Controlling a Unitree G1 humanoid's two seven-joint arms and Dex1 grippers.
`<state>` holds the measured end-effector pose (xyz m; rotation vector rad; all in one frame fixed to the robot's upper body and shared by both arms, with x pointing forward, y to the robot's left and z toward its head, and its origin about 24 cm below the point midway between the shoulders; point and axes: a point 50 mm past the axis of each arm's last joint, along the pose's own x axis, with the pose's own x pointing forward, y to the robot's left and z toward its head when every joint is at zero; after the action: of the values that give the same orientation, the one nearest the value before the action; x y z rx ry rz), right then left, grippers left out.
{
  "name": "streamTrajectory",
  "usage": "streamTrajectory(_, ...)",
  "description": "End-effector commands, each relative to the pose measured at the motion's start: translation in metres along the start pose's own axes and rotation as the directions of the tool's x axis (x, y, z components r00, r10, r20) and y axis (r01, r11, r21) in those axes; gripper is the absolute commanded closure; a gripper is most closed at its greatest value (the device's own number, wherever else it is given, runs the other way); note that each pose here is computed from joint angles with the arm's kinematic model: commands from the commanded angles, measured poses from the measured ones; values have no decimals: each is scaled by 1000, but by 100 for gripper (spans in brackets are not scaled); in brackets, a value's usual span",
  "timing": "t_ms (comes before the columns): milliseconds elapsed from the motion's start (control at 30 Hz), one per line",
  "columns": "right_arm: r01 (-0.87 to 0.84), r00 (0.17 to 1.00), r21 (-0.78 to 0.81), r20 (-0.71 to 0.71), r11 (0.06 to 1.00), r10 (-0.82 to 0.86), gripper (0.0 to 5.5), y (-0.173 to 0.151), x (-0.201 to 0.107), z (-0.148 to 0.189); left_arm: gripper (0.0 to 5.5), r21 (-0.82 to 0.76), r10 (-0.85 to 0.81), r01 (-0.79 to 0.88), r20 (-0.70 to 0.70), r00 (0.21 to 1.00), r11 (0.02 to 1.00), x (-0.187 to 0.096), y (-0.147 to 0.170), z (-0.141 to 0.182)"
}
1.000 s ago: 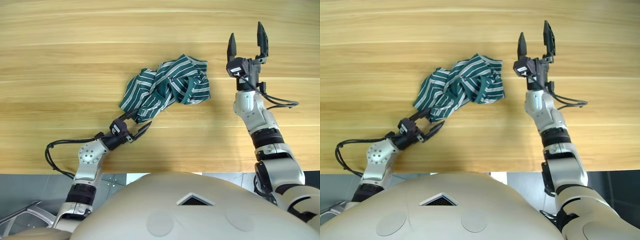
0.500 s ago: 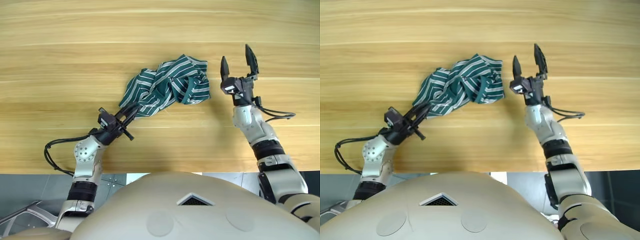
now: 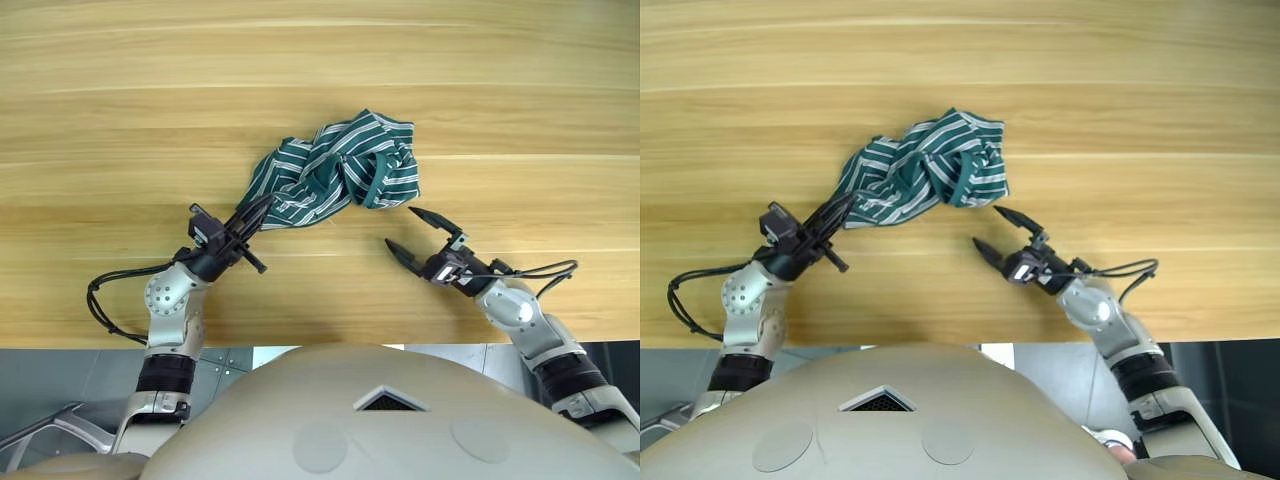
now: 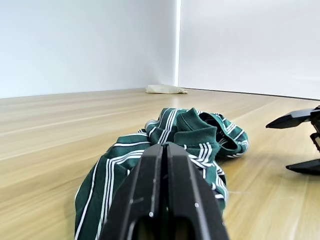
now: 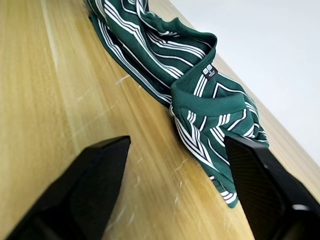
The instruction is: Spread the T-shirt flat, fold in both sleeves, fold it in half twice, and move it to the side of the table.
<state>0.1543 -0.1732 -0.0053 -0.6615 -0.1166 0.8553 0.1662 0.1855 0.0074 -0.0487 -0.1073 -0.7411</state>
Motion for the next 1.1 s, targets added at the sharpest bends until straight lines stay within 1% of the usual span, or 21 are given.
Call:
streamTrajectory(33,-34,996,-44,-86,998,30,203,2,11,-10,547,5,17,-17,37,999,1000,3,6,3)
streamTrajectory(100,28,991,-84,-126,996,-38,203,-10,13,-16,547,-1,16,-16,58,998,1000,3,5,5)
streamTrajectory(200,70,972,-201,-208,977,-113,203,-30,11,-29,547,-7,22,-21,77,997,1000,4,3,7)
streamTrajectory(300,58,961,-254,-246,965,-123,203,-33,6,-34,547,-9,20,-20,83,996,1000,4,2,7)
streamTrajectory(400,74,943,-313,-287,947,-168,203,-41,2,-41,547,-4,29,-28,86,996,1000,2,2,7)
streamTrajectory(533,84,955,-298,-250,951,-163,203,-35,6,-37,547,-6,27,-27,93,995,1000,3,2,8)
streamTrajectory(800,20,987,-245,-148,969,-58,203,-14,13,-26,547,-15,32,-30,95,995,999,2,4,6)
streamTrajectory(867,31,989,-246,-133,969,-65,203,-15,16,-24,547,-15,32,-31,95,995,999,3,4,6)
streamTrajectory(933,76,985,-260,-128,963,-112,203,-22,19,-24,547,-18,34,-33,94,995,999,3,4,5)
streamTrajectory(967,107,981,-269,-125,957,-145,222,-27,20,-25,550,-22,36,-34,94,995,999,3,4,4)
streamTrajectory(1000,135,977,-272,-122,953,-173,227,-30,21,-25,550,-26,36,-34,94,995,999,3,3,3)
streamTrajectory(1100,154,975,-272,-115,950,-191,294,-31,21,-26,550,-35,36,-33,95,995,999,4,3,2)
